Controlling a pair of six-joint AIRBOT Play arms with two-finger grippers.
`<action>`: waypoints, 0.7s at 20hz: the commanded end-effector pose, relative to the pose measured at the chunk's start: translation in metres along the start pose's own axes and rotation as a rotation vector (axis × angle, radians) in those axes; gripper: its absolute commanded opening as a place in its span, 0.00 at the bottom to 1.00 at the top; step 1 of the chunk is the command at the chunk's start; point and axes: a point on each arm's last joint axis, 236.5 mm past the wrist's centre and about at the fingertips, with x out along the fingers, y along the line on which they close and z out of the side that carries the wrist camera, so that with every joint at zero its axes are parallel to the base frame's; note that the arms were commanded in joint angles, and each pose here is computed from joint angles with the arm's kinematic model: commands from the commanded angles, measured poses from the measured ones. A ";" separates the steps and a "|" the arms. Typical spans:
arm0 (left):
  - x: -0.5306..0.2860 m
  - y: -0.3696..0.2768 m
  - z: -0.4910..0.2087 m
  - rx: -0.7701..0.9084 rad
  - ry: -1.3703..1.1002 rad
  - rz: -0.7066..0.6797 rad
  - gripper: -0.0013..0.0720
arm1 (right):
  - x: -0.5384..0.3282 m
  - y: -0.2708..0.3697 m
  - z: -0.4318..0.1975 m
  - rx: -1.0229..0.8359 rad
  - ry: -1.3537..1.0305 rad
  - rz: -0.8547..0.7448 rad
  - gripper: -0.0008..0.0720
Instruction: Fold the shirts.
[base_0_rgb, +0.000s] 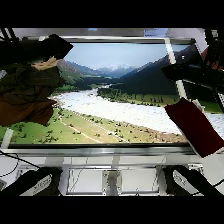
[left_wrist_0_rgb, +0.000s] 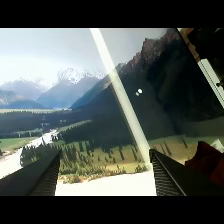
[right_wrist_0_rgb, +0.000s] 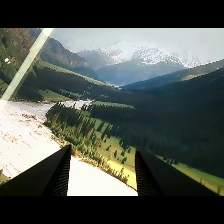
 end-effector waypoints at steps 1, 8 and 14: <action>-0.001 0.001 0.012 0.002 -0.050 0.005 0.87 | 0.000 -0.003 0.000 -0.012 0.003 -0.014 0.63; -0.024 0.107 0.003 0.314 0.062 0.465 0.87 | -0.001 -0.012 0.008 -0.024 -0.032 -0.051 0.63; -0.070 0.244 -0.042 0.270 0.369 0.975 0.87 | -0.001 -0.012 0.008 -0.024 -0.032 -0.051 0.63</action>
